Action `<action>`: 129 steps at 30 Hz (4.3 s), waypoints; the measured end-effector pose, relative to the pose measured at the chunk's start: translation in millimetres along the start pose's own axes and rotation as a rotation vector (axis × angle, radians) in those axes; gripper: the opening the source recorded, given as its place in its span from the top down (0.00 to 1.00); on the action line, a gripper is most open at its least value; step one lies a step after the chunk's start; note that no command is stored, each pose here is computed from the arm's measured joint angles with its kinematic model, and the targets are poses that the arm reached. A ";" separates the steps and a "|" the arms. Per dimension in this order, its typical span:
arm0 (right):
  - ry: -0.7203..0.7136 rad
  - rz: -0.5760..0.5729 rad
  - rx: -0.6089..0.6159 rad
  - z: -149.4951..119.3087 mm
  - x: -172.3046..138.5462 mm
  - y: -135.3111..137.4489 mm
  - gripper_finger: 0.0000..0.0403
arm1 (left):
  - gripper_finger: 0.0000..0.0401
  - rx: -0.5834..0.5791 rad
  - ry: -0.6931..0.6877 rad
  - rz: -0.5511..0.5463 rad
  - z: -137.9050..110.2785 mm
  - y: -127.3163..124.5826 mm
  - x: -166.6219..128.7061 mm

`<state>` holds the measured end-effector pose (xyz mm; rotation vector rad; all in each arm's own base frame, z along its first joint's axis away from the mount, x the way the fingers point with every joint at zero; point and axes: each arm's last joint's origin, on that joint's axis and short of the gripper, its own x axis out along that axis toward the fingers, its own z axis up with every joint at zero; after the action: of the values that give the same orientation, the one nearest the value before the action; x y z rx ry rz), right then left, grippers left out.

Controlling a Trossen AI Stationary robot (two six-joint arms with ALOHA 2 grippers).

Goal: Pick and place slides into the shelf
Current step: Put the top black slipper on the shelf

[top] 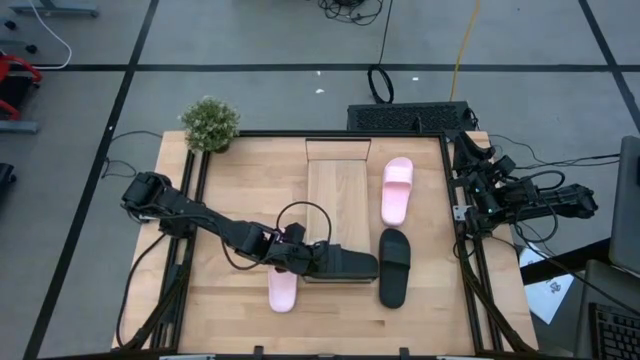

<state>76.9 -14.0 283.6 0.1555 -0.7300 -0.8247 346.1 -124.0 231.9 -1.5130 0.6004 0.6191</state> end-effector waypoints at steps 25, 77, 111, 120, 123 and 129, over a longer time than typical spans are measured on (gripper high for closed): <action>0.000 0.000 0.007 0.0 0.0 0.0 0.68 | 0.95 0.043 0.095 0.008 12.8 -5.8 3.5; -0.003 0.000 0.036 0.3 0.0 -0.1 0.68 | 0.68 0.064 0.133 0.068 12.8 -0.6 3.4; -0.002 0.000 0.028 0.3 0.0 -0.1 0.68 | 0.68 0.137 0.163 0.073 24.3 -3.1 5.9; -0.002 0.000 0.003 0.3 0.0 -0.1 0.68 | 0.68 0.144 0.196 0.077 23.5 -3.0 5.7; -0.002 0.000 0.003 0.3 0.0 -0.1 0.68 | 0.68 0.152 0.195 0.076 23.6 -2.9 5.8; -0.002 0.000 0.002 0.3 0.0 -0.1 0.68 | 0.68 0.171 0.188 0.073 24.3 -3.1 5.9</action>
<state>76.6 -14.0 283.8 0.1566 -0.7332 -0.8239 352.0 -99.6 229.4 -1.4016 0.8349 0.4714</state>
